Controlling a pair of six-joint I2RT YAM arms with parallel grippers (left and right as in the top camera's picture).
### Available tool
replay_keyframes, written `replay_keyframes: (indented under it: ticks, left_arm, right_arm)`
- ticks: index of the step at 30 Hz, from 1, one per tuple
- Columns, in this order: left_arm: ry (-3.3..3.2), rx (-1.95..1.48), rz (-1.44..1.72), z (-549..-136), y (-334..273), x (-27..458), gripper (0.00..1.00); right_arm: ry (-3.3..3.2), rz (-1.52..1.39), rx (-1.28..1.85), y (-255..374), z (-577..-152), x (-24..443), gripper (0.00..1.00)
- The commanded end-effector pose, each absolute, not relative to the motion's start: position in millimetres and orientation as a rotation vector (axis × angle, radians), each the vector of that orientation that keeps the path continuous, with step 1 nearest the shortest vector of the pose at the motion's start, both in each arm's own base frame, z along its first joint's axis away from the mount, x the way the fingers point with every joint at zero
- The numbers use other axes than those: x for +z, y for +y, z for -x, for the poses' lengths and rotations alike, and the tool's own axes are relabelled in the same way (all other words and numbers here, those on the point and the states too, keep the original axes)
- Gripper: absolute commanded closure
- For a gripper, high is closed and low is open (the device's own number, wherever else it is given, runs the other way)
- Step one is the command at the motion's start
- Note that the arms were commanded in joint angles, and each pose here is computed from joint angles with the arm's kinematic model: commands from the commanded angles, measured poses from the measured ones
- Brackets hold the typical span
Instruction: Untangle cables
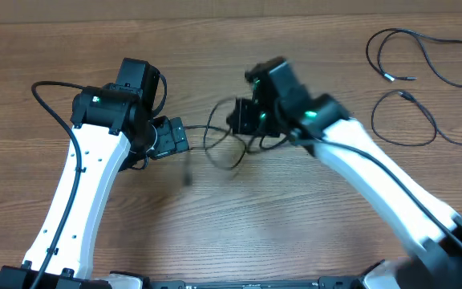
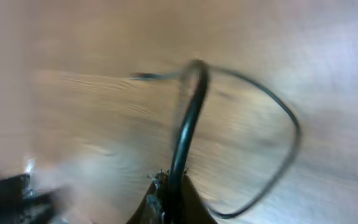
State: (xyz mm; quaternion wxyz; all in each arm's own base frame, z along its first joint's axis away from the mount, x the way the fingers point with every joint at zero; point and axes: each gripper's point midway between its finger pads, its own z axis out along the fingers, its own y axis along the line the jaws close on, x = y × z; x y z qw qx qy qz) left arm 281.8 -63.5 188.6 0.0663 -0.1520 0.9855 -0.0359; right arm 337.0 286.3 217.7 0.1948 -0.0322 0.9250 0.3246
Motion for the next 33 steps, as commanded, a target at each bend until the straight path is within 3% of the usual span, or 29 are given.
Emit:
replay_keyframes:
  ticks: [1,18,21,28,33]
  left_arm:
    - [2.964,-0.124,0.421,-284.8,-67.3,192.9,0.01]
    - [2.966,-0.133,0.42,-284.5,-68.3,192.9,0.01]
    - [2.987,-0.215,0.331,-283.1,-78.8,193.7,0.0]
    - [2.944,-0.693,-0.223,-272.0,-134.7,209.7,0.0]
    - [2.842,-0.897,-0.48,-262.3,-160.3,222.4,0.0]
  right_arm:
    - [2.343,0.255,0.905,273.9,-330.2,296.4,0.96]
    - [1.799,0.299,0.955,233.6,-285.6,453.9,0.96]
    - [1.771,0.247,0.907,226.3,-294.7,459.5,0.96]
    - [1.84,0.005,0.64,192.3,-336.0,431.4,0.96]
    - [1.876,-0.163,0.763,198.8,-344.5,422.2,0.96]
